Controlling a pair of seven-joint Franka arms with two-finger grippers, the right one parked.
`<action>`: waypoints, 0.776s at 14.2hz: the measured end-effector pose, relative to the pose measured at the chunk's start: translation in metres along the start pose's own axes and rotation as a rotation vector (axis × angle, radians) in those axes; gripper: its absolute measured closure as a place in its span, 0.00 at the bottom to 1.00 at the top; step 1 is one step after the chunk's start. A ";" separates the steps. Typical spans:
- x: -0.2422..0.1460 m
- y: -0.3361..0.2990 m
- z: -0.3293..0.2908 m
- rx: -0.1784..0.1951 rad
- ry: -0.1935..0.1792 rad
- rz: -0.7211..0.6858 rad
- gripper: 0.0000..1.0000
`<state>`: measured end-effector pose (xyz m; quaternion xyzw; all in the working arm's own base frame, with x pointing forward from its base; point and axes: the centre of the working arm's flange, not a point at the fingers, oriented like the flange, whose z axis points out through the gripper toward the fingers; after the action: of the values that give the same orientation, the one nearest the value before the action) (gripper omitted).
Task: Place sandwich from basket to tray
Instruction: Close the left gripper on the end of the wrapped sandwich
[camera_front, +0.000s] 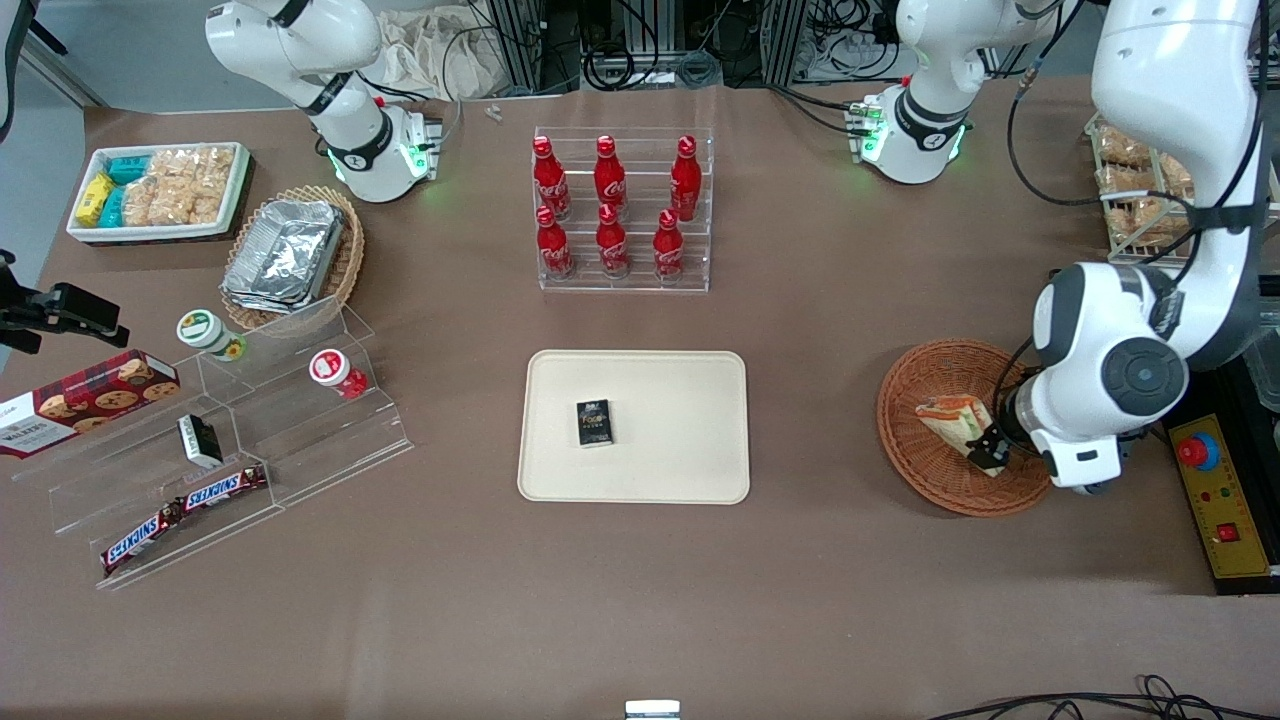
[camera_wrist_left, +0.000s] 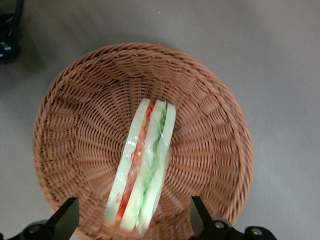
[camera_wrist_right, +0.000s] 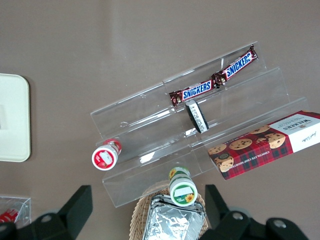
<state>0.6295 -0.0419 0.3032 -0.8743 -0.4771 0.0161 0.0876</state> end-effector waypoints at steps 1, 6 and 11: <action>-0.001 0.002 0.007 0.008 0.006 -0.022 0.00; -0.006 0.003 0.019 0.027 0.001 -0.042 0.00; -0.013 -0.009 0.044 0.077 -0.022 -0.040 0.00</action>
<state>0.6098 -0.0421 0.2611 -0.8603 -0.4945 0.0422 0.1163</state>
